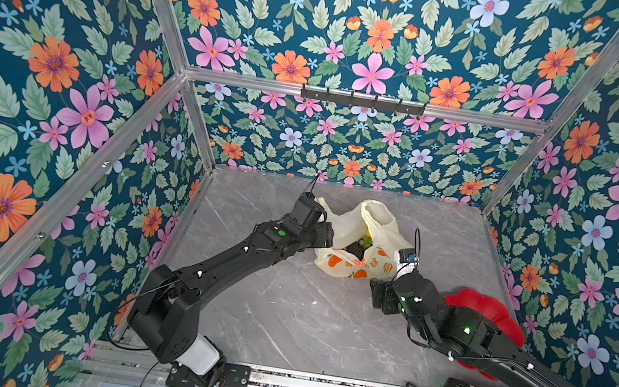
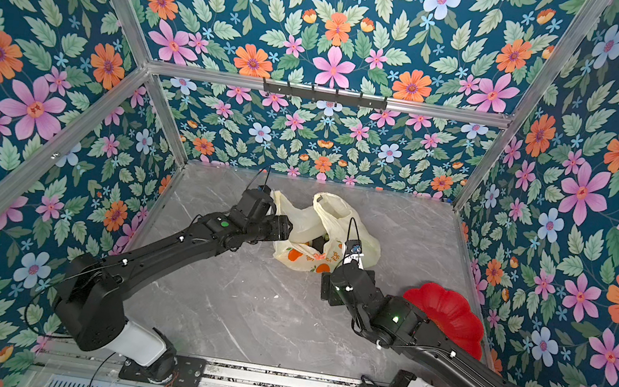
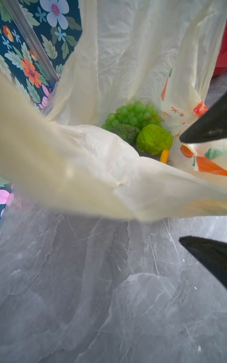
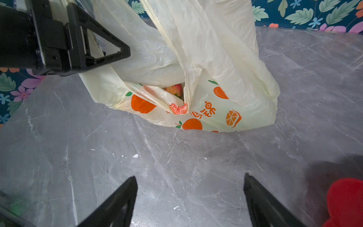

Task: Take the fake fruits out of the plastic bag

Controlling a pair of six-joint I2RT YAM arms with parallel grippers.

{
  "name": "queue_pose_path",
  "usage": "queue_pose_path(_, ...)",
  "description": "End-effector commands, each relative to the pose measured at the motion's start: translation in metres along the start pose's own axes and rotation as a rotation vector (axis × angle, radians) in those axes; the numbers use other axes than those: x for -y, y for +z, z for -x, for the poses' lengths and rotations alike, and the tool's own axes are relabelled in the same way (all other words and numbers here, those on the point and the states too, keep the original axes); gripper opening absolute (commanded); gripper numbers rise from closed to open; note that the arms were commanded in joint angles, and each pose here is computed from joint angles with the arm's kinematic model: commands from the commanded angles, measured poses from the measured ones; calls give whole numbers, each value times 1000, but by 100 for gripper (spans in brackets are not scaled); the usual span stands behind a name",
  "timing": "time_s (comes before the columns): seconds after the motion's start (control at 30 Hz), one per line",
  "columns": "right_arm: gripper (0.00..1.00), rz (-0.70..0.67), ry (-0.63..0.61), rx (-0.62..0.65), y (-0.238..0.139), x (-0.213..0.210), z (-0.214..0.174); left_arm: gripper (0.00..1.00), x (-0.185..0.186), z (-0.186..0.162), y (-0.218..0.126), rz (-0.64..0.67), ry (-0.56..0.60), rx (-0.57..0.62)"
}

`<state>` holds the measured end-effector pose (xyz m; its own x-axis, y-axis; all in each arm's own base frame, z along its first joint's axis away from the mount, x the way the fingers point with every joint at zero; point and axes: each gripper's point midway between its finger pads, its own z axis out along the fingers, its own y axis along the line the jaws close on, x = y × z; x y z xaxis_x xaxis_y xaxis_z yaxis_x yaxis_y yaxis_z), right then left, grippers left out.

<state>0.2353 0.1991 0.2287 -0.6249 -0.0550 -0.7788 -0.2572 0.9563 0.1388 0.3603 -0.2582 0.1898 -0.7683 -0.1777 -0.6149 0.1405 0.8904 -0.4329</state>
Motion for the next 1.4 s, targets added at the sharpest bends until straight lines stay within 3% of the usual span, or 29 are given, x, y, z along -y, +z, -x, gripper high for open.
queue_pose_path(0.0,85,-7,44,-64,6,4,-3,59,14,4,6,-78,-44,14)
queue_pose_path(0.13,85,-21,52,-43,7,3,17,47,20,4,7,-116,-55,21)
queue_pose_path(0.4,91,-42,33,89,18,-8,74,16,35,7,-14,-206,-74,57)
queue_pose_path(0.53,92,-160,14,113,28,5,99,8,35,14,-26,-214,-64,101)
queue_pose_path(0.73,92,-287,54,89,55,35,122,6,36,16,-32,-218,-42,122)
queue_pose_path(1.03,92,-313,73,31,88,40,140,4,32,20,-39,-190,-15,162)
queue_pose_path(1.2,81,-358,147,27,95,61,139,4,16,19,-42,-124,-46,177)
queue_pose_path(1.37,64,-357,197,57,94,69,141,5,15,12,-40,-158,-95,179)
